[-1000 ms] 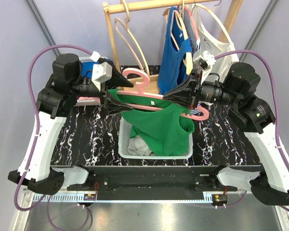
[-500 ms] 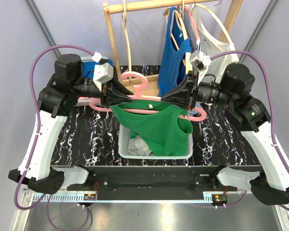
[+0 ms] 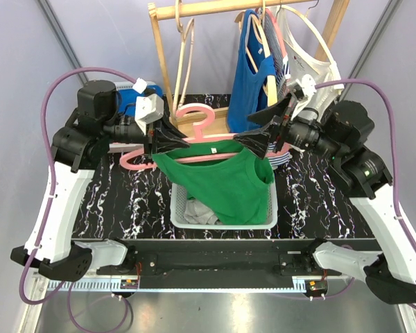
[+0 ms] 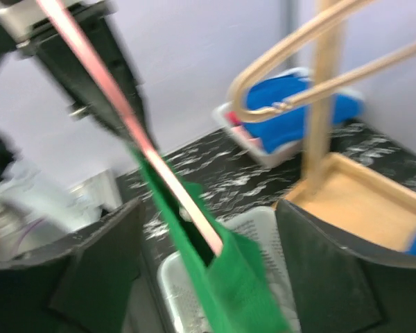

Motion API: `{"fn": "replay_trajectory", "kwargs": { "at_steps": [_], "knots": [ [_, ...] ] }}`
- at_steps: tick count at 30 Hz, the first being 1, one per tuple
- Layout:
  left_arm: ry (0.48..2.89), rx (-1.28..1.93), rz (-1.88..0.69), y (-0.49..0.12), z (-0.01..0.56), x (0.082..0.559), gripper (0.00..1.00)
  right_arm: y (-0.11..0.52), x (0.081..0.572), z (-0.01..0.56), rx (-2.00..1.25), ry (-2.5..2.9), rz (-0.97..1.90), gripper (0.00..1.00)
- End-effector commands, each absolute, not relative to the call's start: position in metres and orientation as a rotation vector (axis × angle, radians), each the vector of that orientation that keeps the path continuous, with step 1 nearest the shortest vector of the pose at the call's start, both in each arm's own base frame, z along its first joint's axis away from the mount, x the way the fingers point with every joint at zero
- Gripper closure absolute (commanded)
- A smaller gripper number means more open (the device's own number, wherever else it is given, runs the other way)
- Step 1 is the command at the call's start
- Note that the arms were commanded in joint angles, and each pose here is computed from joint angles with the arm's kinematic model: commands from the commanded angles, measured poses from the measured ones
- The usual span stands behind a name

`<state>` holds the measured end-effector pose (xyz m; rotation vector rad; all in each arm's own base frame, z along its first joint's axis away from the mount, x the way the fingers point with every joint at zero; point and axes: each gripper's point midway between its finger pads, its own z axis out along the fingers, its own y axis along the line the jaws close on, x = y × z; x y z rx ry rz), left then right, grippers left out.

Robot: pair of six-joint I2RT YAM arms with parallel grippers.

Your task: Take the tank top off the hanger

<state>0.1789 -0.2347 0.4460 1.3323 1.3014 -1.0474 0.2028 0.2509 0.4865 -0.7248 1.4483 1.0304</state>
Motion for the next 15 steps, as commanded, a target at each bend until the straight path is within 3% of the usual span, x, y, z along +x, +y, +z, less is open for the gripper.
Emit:
{"fn": "replay_trajectory", "kwargs": {
  "at_steps": [1, 5, 7, 10, 15],
  "knots": [
    [1.337, 1.273, -0.849, -0.222, 0.445, 0.198, 0.98, 0.201, 0.222, 0.524, -0.472, 1.331, 0.779, 0.1],
    [1.455, 1.172, -0.718, -0.212, 0.426, 0.227, 1.0, 0.178, 0.221, 0.526, -0.394, 1.309, 0.69, 0.11],
    [1.476, 1.166, -0.705, -0.21, 0.418, 0.23, 1.0, 0.177, 0.216, 0.525, -0.393, 1.308, 0.704, 0.16],
    [1.472, 1.163, -0.709, -0.209, 0.42, 0.227, 1.0, 0.186, 0.212, 0.508, -0.408, 1.348, 0.776, 0.24],
    [1.452, 1.163, -0.695, -0.208, 0.426, 0.226, 1.0, 0.21, 0.213, 0.458, -0.408, 1.463, 0.921, 0.28]
  ]
}}
